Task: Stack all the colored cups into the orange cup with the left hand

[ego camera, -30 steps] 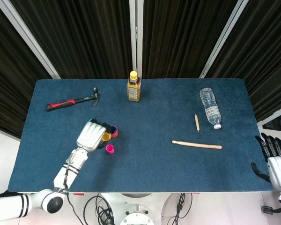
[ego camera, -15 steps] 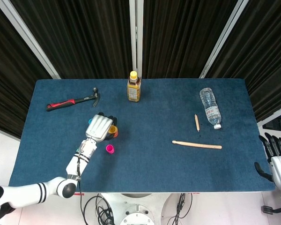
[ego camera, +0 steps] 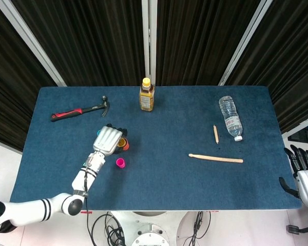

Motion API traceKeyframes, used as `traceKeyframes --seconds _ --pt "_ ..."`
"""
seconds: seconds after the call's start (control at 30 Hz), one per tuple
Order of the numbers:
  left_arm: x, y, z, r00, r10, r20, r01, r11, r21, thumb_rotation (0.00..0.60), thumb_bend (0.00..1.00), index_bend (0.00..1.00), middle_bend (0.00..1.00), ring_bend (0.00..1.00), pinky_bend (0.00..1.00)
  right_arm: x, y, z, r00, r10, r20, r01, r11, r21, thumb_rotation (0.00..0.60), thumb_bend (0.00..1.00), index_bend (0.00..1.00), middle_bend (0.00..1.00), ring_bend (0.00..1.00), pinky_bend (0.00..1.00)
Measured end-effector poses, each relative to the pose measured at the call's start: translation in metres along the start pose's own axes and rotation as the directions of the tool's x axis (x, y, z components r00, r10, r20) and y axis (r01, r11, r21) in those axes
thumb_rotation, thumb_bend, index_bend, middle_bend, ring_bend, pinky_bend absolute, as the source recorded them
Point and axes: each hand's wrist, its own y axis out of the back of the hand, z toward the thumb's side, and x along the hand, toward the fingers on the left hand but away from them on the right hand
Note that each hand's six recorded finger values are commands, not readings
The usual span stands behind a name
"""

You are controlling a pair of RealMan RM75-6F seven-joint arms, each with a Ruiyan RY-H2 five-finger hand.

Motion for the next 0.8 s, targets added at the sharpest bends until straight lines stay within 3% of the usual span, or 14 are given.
traceKeyframes --seconds 0.47,0.8 --pt "-0.003 0.022 -0.02 0.997 0.061 -0.048 -0.056 0.995 0.083 0.6 0.26 0.24 0.36 0.39 0.31 -0.002 0.001 0.005 1.0 -0.001 -0.008 0.001 1.0 0.006 0.6 0.28 0.0 0.0 0.0 0.0" --pt "0.002 0.006 -0.077 0.977 -0.03 -0.212 0.053 0.993 0.106 0.6 0.25 0.24 0.34 0.35 0.29 0.001 0.009 0.008 1.0 -0.022 -0.013 0.022 1.0 0.011 0.6 0.28 0.0 0.0 0.0 0.0"
